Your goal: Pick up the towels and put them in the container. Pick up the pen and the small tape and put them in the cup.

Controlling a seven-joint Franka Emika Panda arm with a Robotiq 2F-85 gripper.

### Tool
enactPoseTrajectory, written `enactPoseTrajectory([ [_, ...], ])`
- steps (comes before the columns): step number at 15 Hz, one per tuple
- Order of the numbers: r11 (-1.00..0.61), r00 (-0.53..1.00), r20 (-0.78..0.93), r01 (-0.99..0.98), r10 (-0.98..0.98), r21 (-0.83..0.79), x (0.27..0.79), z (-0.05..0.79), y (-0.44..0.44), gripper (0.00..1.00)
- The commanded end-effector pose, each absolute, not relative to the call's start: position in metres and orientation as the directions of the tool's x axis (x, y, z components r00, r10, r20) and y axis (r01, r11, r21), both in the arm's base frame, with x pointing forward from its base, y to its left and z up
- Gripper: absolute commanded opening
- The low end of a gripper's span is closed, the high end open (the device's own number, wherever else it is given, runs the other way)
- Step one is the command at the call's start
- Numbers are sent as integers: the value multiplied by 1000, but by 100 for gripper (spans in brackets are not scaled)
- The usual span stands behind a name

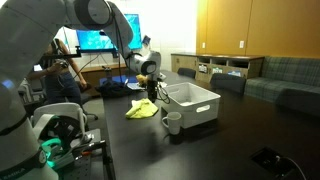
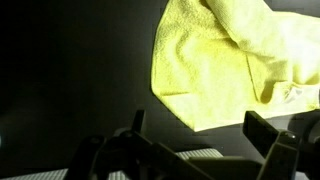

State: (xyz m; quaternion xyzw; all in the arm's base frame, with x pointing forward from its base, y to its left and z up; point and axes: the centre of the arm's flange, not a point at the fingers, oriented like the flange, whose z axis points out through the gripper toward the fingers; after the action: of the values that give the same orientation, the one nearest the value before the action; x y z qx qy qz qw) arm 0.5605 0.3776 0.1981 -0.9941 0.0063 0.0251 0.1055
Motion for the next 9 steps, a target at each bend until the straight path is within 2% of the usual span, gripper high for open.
enactPoseTrajectory([
  [1, -965, 992, -36, -130, -125, -229, 554, 185, 406, 100],
  [9, -928, 946, -96, -321, -308, -190, 533, 160, 465, 100],
])
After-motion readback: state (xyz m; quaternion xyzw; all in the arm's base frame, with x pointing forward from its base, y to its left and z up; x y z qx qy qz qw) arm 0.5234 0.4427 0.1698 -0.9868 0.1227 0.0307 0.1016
